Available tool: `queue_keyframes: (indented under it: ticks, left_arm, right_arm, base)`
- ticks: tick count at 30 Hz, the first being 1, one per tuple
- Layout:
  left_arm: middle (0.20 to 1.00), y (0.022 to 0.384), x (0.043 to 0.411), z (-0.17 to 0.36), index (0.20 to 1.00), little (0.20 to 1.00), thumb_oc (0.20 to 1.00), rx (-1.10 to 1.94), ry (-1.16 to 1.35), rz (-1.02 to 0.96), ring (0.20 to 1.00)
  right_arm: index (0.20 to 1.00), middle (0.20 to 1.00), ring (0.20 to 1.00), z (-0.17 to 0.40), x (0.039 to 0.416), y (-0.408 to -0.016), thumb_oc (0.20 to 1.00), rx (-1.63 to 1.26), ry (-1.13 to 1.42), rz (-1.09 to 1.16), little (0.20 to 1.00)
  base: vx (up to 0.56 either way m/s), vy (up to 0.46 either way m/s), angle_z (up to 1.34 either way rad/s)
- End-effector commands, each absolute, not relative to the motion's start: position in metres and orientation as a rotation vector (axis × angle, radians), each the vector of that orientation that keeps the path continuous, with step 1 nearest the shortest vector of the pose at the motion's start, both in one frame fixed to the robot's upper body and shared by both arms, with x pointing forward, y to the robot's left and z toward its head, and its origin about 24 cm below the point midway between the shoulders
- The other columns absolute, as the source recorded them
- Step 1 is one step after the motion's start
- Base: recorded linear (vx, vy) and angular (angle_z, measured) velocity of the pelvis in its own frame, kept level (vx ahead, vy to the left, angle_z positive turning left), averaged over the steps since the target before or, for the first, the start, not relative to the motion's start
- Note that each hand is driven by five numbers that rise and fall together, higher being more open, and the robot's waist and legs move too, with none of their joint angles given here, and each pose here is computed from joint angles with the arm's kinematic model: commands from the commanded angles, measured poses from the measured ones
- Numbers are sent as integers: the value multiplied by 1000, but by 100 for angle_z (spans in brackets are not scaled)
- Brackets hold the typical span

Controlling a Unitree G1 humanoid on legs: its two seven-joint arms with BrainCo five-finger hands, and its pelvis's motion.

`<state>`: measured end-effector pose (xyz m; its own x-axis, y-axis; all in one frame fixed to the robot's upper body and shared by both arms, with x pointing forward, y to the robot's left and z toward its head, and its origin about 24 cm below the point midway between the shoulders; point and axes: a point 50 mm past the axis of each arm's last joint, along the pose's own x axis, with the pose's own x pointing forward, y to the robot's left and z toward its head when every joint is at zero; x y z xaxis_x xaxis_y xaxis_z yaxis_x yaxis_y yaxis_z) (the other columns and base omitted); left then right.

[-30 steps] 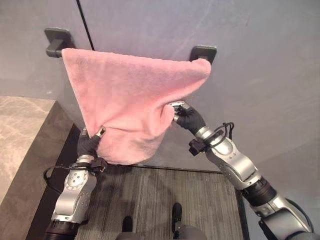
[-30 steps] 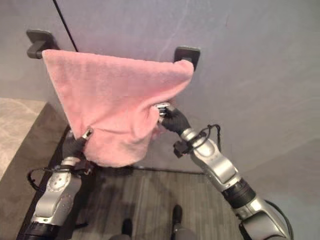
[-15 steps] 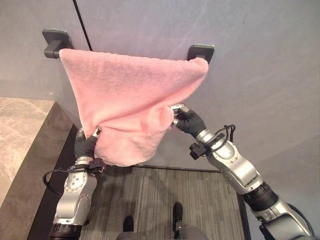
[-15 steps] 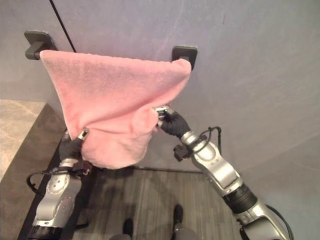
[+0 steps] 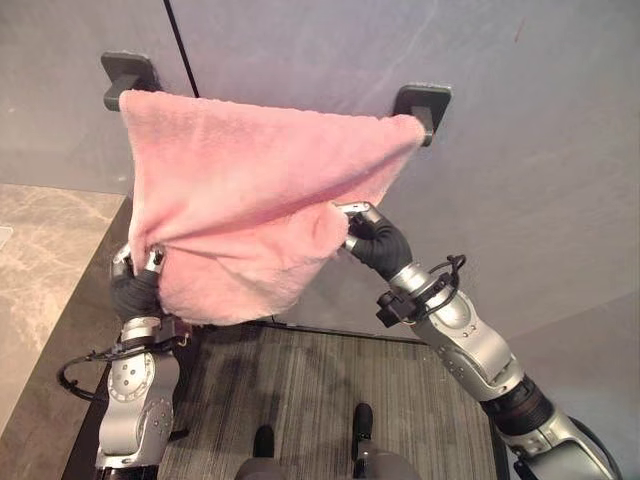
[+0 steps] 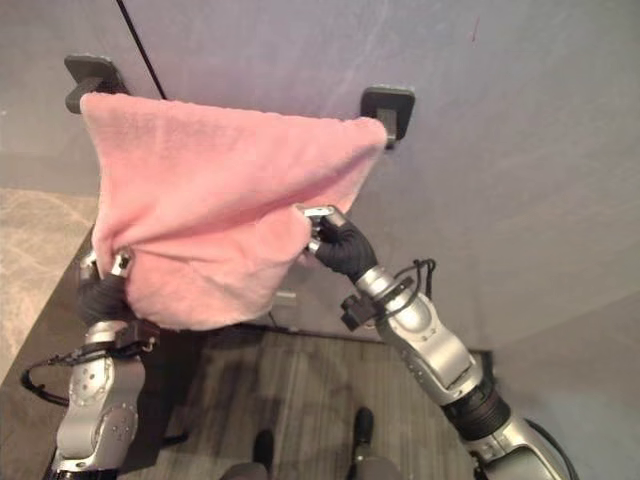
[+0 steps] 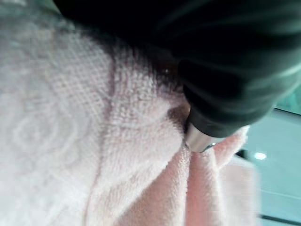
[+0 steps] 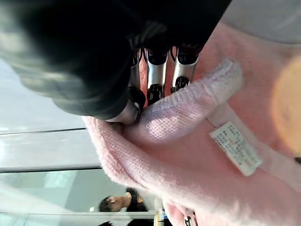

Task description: Put brush and paste in cup on sink, flatten towel.

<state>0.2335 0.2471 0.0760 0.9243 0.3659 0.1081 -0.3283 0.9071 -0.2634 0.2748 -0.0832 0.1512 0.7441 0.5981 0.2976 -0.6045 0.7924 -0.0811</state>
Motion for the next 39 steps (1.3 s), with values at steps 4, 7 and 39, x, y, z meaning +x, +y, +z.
queue_keyframes:
  ticks: [4,7,39]
  left_arm:
    - [200,251,232,38,200,200,200,-116,29,351,200]
    - [1000,246,228,-2,1000,1000,1000,-13,221,331,1000]
    - [1000,270,146,-118,1000,1000,1000,443,929,289,1000]
  right_arm:
    - [382,382,382,126,277,-80,382,-59,-260,578,382]
    - [1000,1000,1000,92,279,-77,1000,-70,-124,525,1000]
    - [1000,1000,1000,-75,193,-245,1000,-417,659,-89,1000]
  base:
    - [0,0,0]
    - [0,0,0]
    - [-3,9,-11]
